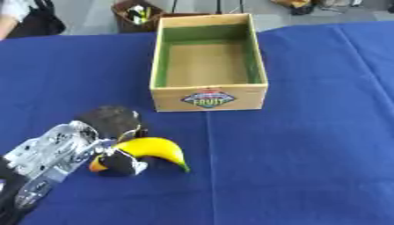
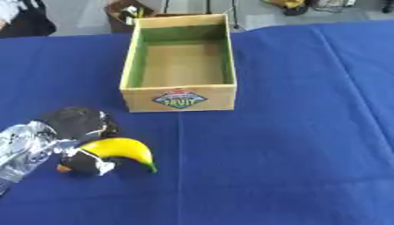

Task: Pick up objects on the table and place them in the box.

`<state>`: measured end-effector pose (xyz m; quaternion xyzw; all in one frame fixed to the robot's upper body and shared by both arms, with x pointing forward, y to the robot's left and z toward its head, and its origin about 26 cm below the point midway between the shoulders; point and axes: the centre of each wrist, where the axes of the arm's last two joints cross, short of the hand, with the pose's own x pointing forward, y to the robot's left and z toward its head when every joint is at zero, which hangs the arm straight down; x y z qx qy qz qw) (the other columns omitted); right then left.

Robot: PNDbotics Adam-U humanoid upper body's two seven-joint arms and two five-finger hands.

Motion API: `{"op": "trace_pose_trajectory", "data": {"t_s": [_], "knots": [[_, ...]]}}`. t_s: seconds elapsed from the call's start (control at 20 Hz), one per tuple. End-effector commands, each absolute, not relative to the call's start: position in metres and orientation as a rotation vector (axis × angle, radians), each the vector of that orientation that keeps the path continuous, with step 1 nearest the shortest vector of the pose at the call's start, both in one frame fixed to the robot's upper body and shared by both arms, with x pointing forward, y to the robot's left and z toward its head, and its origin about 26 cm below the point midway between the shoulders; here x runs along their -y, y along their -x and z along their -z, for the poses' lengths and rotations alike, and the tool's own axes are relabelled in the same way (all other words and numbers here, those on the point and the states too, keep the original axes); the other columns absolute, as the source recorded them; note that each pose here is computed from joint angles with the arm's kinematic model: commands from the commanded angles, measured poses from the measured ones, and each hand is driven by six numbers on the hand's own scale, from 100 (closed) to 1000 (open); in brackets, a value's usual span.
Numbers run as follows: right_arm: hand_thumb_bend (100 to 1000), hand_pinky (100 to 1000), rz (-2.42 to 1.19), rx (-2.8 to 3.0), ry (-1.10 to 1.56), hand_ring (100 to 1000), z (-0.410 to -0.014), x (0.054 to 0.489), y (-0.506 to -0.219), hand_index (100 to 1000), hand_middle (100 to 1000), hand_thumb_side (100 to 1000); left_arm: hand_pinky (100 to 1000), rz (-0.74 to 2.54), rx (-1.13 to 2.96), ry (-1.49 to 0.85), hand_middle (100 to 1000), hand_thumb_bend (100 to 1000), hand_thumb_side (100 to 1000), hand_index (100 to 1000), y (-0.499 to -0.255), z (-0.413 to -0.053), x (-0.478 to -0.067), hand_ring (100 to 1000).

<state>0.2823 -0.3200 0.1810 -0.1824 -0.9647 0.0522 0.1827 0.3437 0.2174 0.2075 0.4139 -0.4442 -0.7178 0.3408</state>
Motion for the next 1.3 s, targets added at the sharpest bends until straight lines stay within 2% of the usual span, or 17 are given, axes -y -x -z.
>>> {"op": "trace_pose_trajectory", "data": {"t_s": [0.05, 0.45, 0.85, 1.1, 1.15, 1.2, 1.3], "knots": [[100, 757, -0.152, 2.738, 0.513, 716, -0.187, 0.32, -0.28, 791, 616, 925, 474, 1.87, 1.176, -1.133, 577, 273, 572, 719, -0.342, -0.217, -0.218, 582], [100, 758, -0.147, 2.732, 0.511, 717, -0.187, 0.32, -0.28, 791, 616, 922, 447, 1.851, 1.194, -1.171, 579, 174, 542, 718, -0.339, -0.222, -0.218, 565], [100, 759, -0.143, 2.731, 0.514, 717, -0.187, 0.321, -0.28, 792, 617, 923, 419, 1.826, 1.231, -1.203, 551, 151, 516, 689, -0.333, -0.233, -0.219, 540], [100, 759, -0.143, 2.729, 0.514, 717, -0.187, 0.321, -0.28, 792, 617, 921, 404, 1.83, 1.256, -1.219, 535, 103, 500, 674, -0.325, -0.243, -0.219, 526], [100, 760, -0.143, 2.729, 0.515, 718, -0.187, 0.322, -0.28, 792, 617, 931, 398, 1.831, 1.26, -1.222, 529, 100, 599, 669, -0.323, -0.245, -0.219, 521], [100, 761, -0.142, 2.729, 0.515, 718, -0.187, 0.322, -0.279, 792, 617, 921, 395, 1.829, 1.265, -1.229, 527, 100, 489, 666, -0.321, -0.248, -0.219, 519], [100, 761, -0.143, 2.728, 0.515, 718, -0.187, 0.322, -0.279, 792, 617, 922, 385, 1.827, 1.274, -1.242, 516, 100, 482, 656, -0.318, -0.254, -0.219, 510]]}}
